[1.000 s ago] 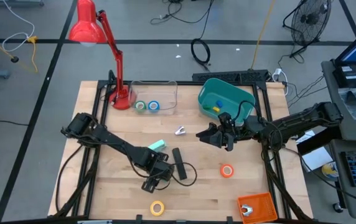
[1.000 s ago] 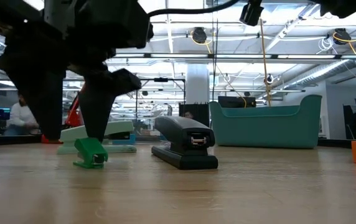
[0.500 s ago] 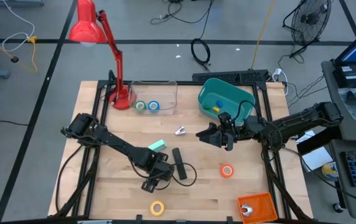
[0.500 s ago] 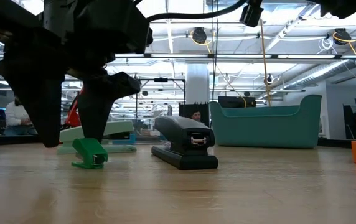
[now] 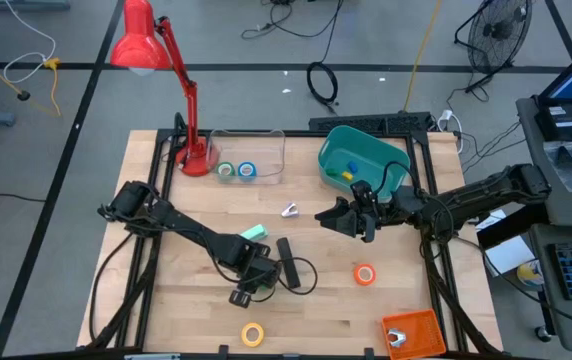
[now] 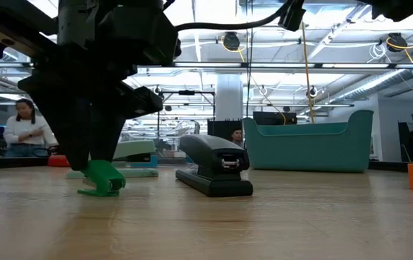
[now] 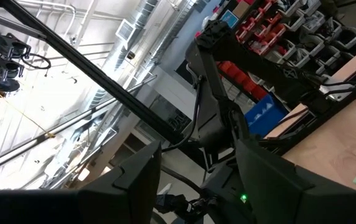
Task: Pick and place Stapler, Stapler remover, tape
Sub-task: Put the green stapler into the green bin
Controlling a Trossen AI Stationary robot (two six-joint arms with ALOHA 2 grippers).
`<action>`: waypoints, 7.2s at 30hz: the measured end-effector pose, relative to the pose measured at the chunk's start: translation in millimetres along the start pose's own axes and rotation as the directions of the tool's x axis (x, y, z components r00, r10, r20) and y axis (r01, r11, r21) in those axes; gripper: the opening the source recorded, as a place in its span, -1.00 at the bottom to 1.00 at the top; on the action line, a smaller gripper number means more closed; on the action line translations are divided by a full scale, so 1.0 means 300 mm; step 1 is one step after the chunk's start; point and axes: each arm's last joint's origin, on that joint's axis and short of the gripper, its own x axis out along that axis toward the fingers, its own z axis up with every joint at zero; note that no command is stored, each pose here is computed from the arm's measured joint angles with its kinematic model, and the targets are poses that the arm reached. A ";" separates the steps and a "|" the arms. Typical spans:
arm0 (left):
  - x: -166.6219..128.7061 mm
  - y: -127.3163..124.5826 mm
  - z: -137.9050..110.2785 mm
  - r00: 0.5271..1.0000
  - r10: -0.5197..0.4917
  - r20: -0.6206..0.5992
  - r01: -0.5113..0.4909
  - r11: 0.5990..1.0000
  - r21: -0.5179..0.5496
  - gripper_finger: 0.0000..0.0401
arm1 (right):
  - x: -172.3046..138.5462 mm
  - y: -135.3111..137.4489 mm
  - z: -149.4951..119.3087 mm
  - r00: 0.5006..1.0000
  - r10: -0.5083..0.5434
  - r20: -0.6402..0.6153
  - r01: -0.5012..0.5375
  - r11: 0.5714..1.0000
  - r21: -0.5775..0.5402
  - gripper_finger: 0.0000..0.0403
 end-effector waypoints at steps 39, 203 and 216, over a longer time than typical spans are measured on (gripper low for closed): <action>0.027 -0.015 0.010 1.000 -0.019 0.020 0.020 0.997 -0.074 -0.46 | -0.001 0.000 -0.001 1.000 0.004 -0.007 -0.004 1.000 0.008 0.00; -0.455 0.310 0.093 0.587 -0.603 0.540 0.779 0.604 -0.172 -0.66 | 0.312 -0.073 -0.214 0.914 -0.037 -0.403 0.114 0.979 0.170 -0.42; -0.455 0.311 0.096 0.580 -0.607 0.543 0.786 0.591 -0.179 -0.54 | 0.310 -0.078 -0.217 0.909 -0.054 -0.413 0.134 0.977 0.167 -0.60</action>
